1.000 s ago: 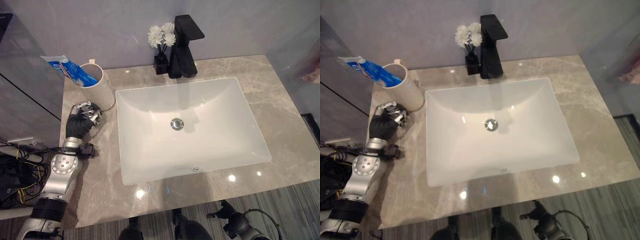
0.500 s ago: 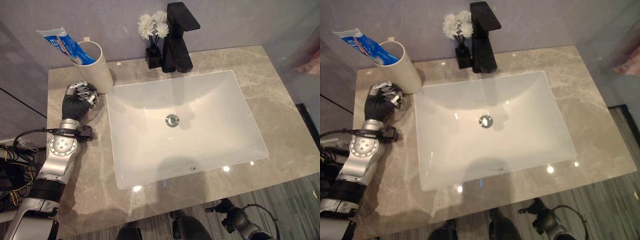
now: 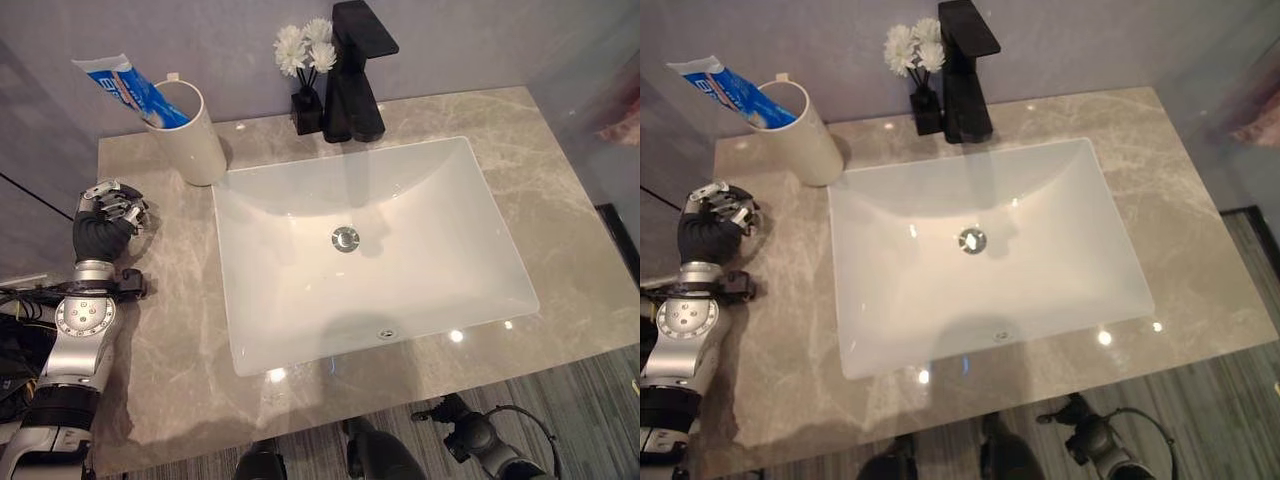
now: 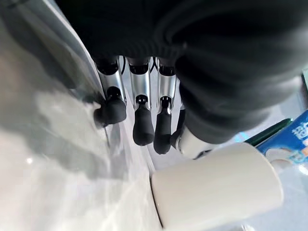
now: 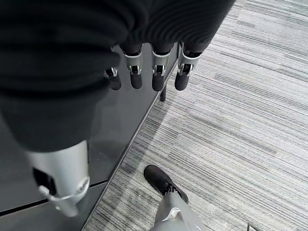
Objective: Put brush and paste in cup on sink, flatten towel.
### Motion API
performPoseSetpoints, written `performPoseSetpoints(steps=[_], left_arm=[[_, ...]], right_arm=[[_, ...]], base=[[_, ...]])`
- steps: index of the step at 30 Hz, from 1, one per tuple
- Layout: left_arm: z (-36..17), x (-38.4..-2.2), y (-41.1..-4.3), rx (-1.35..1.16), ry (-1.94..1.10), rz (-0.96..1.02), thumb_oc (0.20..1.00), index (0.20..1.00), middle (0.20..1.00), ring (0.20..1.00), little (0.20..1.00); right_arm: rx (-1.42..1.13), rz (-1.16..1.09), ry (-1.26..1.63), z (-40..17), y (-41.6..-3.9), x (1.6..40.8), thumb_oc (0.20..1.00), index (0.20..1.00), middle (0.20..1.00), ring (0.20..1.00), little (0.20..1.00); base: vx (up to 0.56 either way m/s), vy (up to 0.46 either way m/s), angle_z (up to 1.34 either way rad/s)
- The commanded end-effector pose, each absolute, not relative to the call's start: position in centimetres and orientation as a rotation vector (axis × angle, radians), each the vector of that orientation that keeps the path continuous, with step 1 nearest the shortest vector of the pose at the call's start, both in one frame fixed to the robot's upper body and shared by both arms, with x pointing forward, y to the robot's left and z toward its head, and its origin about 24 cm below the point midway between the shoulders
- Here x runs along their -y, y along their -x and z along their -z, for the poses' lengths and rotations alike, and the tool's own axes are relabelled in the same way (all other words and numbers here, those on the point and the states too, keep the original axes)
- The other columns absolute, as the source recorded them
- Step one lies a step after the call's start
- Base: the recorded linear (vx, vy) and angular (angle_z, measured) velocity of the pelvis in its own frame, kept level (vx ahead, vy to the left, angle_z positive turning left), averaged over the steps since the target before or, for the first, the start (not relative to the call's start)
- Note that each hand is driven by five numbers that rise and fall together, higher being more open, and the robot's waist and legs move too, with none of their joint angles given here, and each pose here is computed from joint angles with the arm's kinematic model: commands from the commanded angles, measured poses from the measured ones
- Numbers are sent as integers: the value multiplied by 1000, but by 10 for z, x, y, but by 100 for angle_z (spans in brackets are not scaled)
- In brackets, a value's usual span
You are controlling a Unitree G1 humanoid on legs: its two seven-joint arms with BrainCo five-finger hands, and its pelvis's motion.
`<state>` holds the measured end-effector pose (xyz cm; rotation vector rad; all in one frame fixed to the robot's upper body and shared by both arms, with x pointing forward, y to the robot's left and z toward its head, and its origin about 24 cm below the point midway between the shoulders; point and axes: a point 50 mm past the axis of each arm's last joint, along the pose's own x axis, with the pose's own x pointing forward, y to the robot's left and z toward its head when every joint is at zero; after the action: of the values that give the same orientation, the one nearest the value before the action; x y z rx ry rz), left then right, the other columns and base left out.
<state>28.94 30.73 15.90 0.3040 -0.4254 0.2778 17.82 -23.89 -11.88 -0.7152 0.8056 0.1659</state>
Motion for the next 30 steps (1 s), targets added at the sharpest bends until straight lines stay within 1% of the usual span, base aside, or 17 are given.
performPoseSetpoints(steps=[1, 7, 15, 23, 30], left_arm=[[-178, -307, -305, 459, -375, -271, 200, 200, 200, 200, 200], [-201, -292, -318, 523, -375, -221, 200, 200, 200, 200, 200], [-210, -275, -331, 555, -357, -197, 200, 200, 200, 200, 200], [-211, -263, -347, 547, -318, -216, 200, 200, 200, 200, 200], [-189, -266, -338, 505, -295, -237, 200, 200, 200, 200, 200]], right_arm=[[-777, -165, 731, 112, -185, 248, 1000, 1000, 1000, 1000, 1000], [-777, -173, 740, 111, -188, 248, 1000, 1000, 1000, 1000, 1000], [-771, -146, 733, 108, -191, 253, 1000, 1000, 1000, 1000, 1000], [-750, -136, 728, 106, -195, 252, 1000, 1000, 1000, 1000, 1000], [-780, -112, 724, 109, -188, 257, 1000, 1000, 1000, 1000, 1000]], base=[[-45, -17, -13], [-8, -19, -23], [12, -26, -13], [20, -28, -9], [6, -12, -2]])
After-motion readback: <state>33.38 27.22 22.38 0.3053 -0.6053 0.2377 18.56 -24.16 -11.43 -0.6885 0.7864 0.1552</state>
